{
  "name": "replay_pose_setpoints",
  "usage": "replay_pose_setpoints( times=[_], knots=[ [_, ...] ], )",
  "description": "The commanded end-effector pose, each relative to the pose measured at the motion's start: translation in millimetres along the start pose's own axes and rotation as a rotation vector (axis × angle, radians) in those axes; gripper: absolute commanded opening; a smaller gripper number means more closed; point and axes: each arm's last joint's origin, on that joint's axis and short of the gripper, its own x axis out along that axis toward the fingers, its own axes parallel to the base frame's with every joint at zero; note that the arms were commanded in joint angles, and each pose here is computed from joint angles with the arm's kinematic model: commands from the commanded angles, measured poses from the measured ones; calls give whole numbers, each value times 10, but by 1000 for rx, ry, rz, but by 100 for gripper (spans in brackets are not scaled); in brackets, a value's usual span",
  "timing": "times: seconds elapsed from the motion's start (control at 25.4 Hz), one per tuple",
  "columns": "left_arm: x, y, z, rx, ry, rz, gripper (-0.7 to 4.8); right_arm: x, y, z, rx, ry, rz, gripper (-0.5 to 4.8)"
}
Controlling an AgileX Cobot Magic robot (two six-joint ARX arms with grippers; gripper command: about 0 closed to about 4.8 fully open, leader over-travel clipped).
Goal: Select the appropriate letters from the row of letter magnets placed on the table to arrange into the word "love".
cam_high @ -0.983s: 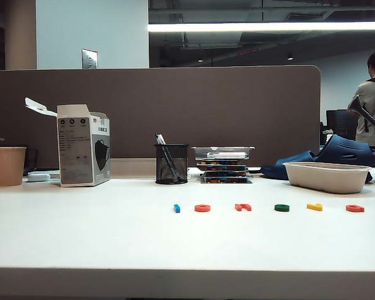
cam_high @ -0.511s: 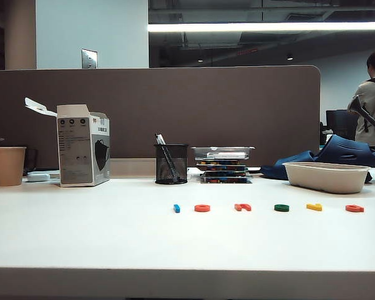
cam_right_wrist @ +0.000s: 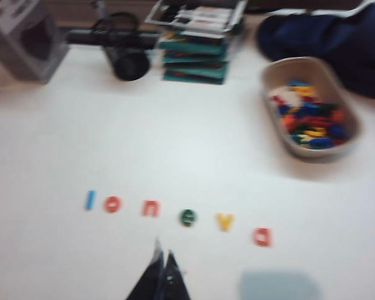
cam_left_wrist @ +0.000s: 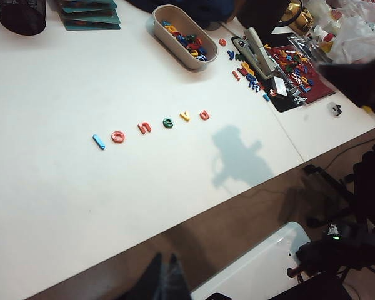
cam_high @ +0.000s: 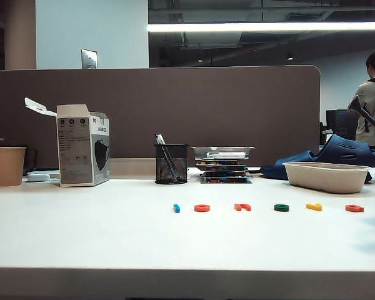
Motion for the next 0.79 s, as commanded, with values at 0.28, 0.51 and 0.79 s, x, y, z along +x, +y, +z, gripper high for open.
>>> replay_pose_setpoints(
  times=[0.28, 0.51, 0.79],
  knots=[
    [-14, -8, 12, 4, -18, -2, -5, 1238, 487, 375, -6, 279, 304, 184],
    [-12, -8, 13, 4, -18, -2, -5, 1947, 606, 255, 9, 415, 373, 191],
    [-12, -7, 12, 4, -17, -2, -5, 2515, 891, -51, -38, 529, 362, 204]
  ],
)
